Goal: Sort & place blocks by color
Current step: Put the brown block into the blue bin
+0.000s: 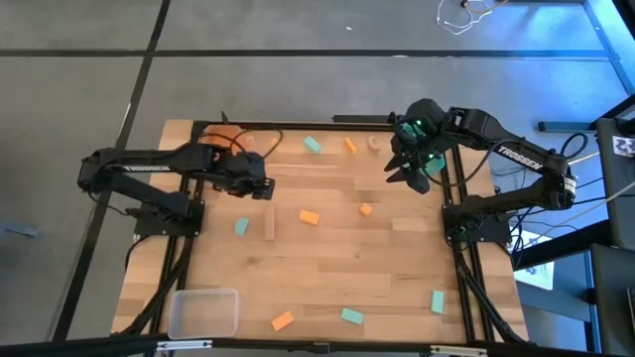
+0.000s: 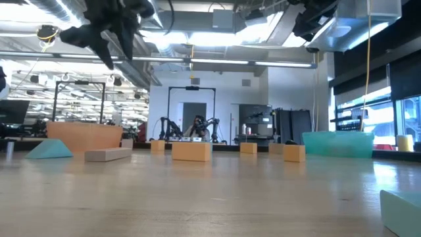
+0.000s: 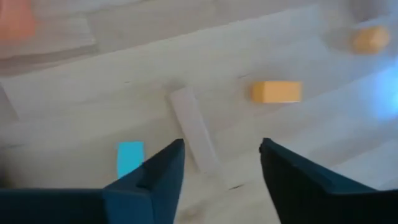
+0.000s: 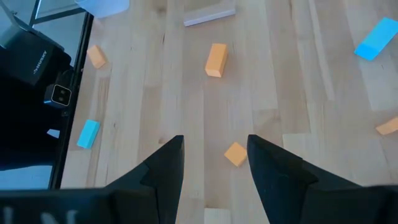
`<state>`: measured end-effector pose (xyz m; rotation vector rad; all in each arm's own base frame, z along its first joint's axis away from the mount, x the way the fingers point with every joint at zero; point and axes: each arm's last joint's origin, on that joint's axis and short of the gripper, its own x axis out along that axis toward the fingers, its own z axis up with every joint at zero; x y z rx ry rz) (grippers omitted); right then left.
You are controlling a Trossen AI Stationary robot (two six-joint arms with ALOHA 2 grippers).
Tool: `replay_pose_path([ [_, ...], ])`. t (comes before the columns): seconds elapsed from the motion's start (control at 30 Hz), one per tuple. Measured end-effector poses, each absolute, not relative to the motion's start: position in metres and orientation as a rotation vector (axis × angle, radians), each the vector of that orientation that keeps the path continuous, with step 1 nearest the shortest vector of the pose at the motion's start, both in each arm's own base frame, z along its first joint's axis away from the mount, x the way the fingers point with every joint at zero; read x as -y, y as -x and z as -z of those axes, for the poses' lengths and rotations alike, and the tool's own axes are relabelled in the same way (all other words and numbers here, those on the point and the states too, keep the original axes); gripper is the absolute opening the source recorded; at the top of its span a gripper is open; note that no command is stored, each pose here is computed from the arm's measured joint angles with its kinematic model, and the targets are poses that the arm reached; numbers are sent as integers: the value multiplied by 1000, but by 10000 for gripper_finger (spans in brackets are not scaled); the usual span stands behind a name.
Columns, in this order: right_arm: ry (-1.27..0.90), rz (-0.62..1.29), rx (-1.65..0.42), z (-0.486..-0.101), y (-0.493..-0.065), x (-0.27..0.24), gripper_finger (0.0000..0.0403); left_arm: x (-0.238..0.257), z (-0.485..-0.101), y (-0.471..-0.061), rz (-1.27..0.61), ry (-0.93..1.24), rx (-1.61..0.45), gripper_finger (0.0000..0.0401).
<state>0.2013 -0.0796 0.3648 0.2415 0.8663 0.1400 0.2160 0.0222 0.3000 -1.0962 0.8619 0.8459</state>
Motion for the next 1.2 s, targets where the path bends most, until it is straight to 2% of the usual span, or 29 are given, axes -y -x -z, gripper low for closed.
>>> replay_pose_path([
  [0.2, -241, -140, -866, -365, -201, 80, 177, -18, -282, -232, -944, 1120, -915, 231],
  [0.73, -238, -139, -861, -365, -202, 80, 177, 12, -207, -286, -1117, 1067, -1063, 232],
  [1.2, -238, -139, -859, -365, -202, 80, 177, 32, -161, -304, -1234, 1038, -1077, 232],
])
